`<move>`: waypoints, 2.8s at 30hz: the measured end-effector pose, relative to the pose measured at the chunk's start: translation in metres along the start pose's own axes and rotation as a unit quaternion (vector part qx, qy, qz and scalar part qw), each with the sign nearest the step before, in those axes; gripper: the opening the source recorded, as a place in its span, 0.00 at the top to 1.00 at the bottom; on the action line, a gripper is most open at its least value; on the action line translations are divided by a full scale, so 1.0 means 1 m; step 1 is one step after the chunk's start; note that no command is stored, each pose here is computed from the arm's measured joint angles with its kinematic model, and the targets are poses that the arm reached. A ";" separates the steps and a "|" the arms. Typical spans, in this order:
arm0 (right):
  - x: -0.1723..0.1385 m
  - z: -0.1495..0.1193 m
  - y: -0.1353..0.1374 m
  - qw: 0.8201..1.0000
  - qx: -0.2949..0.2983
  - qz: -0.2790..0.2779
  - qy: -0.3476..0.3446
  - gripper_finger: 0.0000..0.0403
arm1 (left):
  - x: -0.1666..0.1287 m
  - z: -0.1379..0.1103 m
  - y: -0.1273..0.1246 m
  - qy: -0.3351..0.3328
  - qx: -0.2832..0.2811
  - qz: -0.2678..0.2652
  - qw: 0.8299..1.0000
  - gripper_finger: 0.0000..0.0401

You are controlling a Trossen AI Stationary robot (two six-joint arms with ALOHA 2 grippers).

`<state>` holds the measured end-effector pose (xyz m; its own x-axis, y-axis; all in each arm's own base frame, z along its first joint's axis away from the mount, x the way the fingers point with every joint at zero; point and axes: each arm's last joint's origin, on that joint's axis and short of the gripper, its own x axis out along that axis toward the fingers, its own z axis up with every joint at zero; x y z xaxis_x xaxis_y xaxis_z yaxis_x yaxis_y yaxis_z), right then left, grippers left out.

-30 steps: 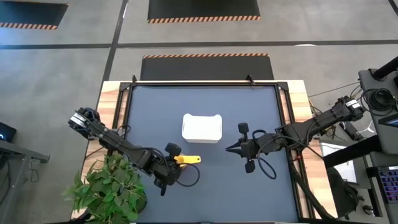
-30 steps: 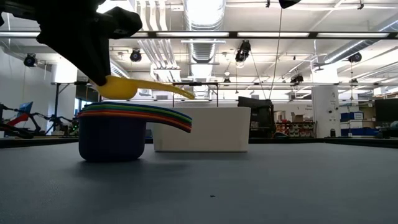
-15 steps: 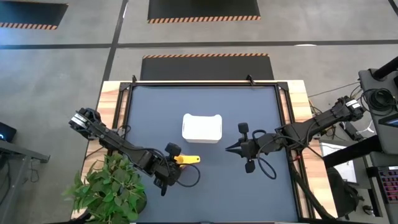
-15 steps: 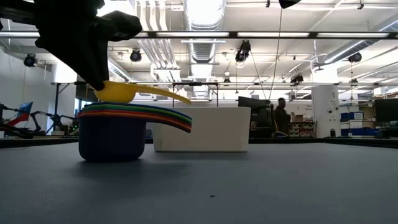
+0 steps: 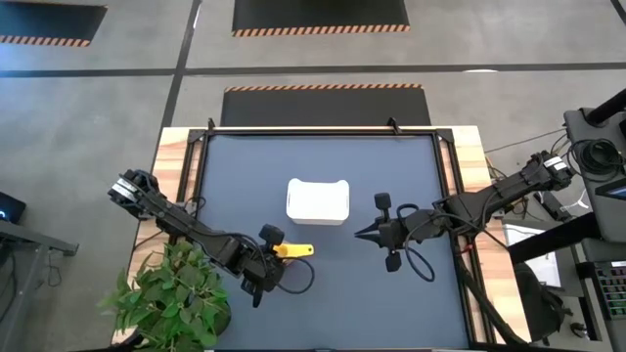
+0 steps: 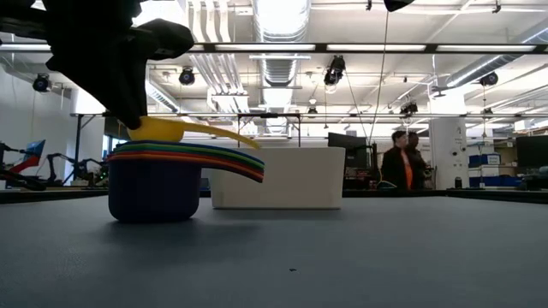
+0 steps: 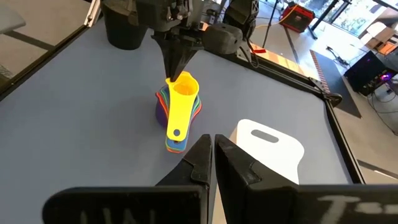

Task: Nest measuring cups in basket
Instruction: Stack the yellow measuring cup on the dark blue measuring cup

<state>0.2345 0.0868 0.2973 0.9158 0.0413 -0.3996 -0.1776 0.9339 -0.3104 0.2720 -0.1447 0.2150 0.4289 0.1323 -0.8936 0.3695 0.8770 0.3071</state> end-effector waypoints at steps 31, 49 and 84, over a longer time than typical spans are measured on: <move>0.000 0.000 0.000 1.000 0.000 0.000 0.000 0.98 | 0.000 0.001 0.000 -0.005 -0.011 0.000 1.000 0.96; 0.000 0.000 0.000 1.000 -0.004 0.000 0.000 0.98 | 0.001 0.001 0.003 -0.007 -0.027 0.001 1.000 0.96; 0.000 0.000 0.000 1.000 -0.004 0.000 0.000 0.98 | 0.002 0.002 0.006 -0.008 -0.039 0.001 0.999 0.90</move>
<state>0.2345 0.0867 0.2972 0.9156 0.0406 -0.3999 -0.1797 0.9312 -0.3170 0.2765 -0.1403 0.2156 0.4428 0.1279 -0.8874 0.3036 0.9099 0.2826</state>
